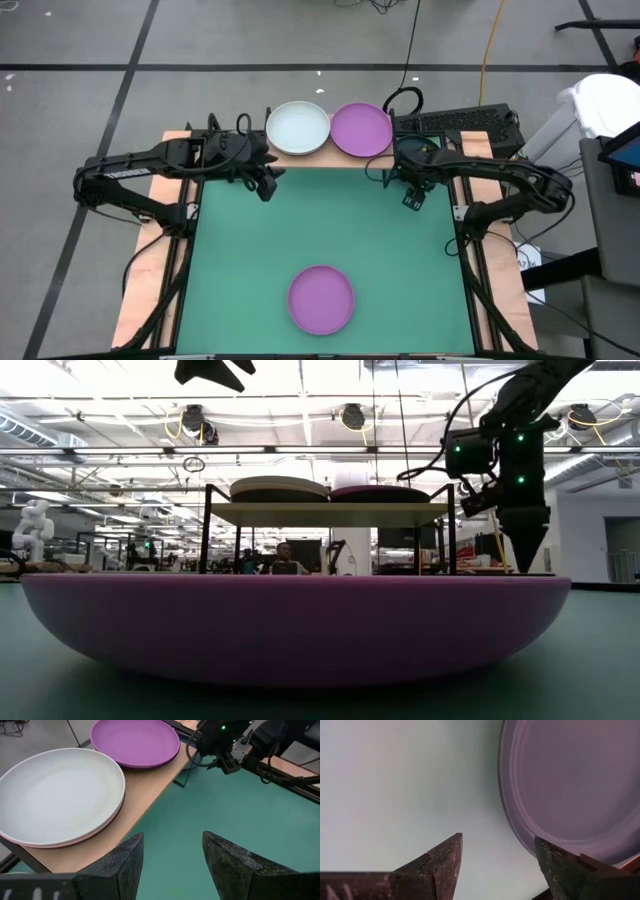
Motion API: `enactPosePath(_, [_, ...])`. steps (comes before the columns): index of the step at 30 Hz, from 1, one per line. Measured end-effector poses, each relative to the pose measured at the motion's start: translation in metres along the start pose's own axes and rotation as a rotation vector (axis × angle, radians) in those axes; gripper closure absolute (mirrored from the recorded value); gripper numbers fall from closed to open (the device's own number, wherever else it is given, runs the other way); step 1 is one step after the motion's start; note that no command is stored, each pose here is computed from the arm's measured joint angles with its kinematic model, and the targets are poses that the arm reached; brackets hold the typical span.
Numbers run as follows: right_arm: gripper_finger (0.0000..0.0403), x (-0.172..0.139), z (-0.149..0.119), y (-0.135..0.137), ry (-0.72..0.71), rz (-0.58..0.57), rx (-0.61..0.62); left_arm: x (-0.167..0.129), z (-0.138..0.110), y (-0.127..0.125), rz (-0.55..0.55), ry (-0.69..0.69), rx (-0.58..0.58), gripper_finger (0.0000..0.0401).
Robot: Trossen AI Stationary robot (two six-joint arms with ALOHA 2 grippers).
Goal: Place and stack plates onto a shelf
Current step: Stack the dark blue plate on top of the purple plate on the shelf
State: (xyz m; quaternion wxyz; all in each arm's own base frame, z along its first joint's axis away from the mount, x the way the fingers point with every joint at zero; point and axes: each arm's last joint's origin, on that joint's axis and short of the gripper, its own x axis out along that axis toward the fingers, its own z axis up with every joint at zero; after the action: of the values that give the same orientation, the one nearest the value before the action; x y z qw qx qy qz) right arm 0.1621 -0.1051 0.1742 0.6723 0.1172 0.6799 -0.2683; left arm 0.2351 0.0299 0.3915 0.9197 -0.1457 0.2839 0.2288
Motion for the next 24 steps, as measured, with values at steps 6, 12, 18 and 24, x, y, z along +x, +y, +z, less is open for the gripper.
enactPosePath(6, [0.0178,0.009,0.004,0.001,0.028,0.001,-0.032,0.000,0.000,0.001,0.004,-0.001,-0.001,0.0192])
enactPosePath(12, [0.0187,0.013,0.006,0.000,0.044,-0.041,-0.030,0.000,0.000,0.001,0.005,-0.002,-0.004,0.0192])
enactPosePath(18, [0.0195,0.011,0.005,-0.003,0.038,-0.087,-0.082,0.000,0.000,0.001,0.005,-0.002,-0.025,0.0192])
enactPosePath(24, [0.0199,-0.009,-0.008,-0.009,-0.016,-0.135,-0.187,0.000,0.000,0.001,0.005,-0.001,-0.032,0.0192])
